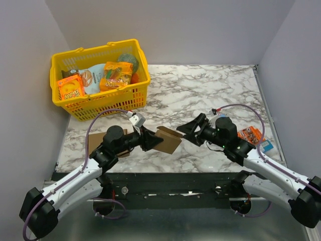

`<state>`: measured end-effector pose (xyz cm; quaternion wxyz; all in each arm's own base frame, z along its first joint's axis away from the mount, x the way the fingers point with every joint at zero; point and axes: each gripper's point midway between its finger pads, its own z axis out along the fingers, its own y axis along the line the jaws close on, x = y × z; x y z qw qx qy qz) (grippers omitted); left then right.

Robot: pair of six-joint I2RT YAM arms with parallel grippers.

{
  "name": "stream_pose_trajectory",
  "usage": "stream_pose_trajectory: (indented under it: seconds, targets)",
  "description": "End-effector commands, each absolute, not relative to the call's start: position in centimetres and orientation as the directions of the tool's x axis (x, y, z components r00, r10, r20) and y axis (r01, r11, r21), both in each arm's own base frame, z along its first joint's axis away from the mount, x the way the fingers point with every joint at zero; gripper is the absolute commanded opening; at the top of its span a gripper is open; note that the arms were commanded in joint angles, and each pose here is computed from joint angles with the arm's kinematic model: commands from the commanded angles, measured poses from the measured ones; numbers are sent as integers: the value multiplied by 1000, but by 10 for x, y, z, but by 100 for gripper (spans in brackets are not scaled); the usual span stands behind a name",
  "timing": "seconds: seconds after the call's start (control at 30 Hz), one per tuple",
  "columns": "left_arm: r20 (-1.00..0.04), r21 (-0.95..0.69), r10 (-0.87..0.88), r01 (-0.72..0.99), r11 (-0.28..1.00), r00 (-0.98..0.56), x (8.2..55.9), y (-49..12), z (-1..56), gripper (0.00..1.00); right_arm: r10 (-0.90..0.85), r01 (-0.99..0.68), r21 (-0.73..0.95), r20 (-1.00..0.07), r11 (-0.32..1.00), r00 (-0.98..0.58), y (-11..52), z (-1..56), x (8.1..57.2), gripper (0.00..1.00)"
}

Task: Fold the paper box

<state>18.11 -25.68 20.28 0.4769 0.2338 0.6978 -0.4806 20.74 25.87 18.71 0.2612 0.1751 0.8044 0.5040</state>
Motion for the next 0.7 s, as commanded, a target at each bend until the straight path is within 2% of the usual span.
stream_pose_trajectory:
  seconds: [0.0, 0.2, 0.33, 0.43, 0.5, 0.53, 0.6, 0.63, 0.67]
  targets:
    - [-935, -338, -87, 796, 502, -342, 189, -253, 208, 14, 545, 1, 971, -135, 241, -827, 272, 232, 203, 85]
    - [-952, -265, -12, 803, 533, -306, 187, -257, 203, 14, 536, 46, 973, -85, 226, -840, 269, 225, 201, 83]
    - [-962, -205, 39, 804, 558, -272, 188, -260, 201, 14, 517, 147, 964, 11, 223, -856, 267, 203, 197, 80]
    - [-966, -155, 89, 823, 547, -241, 184, -265, 200, 14, 504, 160, 959, 22, 233, -864, 268, 197, 197, 79]
    - [-969, -139, 100, 839, 526, -224, 179, -268, 204, 15, 493, 64, 961, -81, 270, -866, 266, 204, 204, 76]
    - [-972, -141, 93, 848, 510, -217, 177, -269, 207, 16, 459, -134, 923, -301, 362, -836, 264, 219, 214, 76]
    - [-974, -147, 96, 890, 432, -207, 163, -275, 216, 17, 367, -253, 824, -472, 507, -801, 254, 213, 216, 76]
    - [-973, -150, 102, 905, 399, -206, 158, -276, 219, 17, 265, -411, 709, -635, 574, -725, 248, 218, 220, 76]
    - [-973, -155, 104, 915, 373, -207, 154, -276, 222, 17, 225, -490, 650, -706, 580, -671, 245, 230, 220, 76]
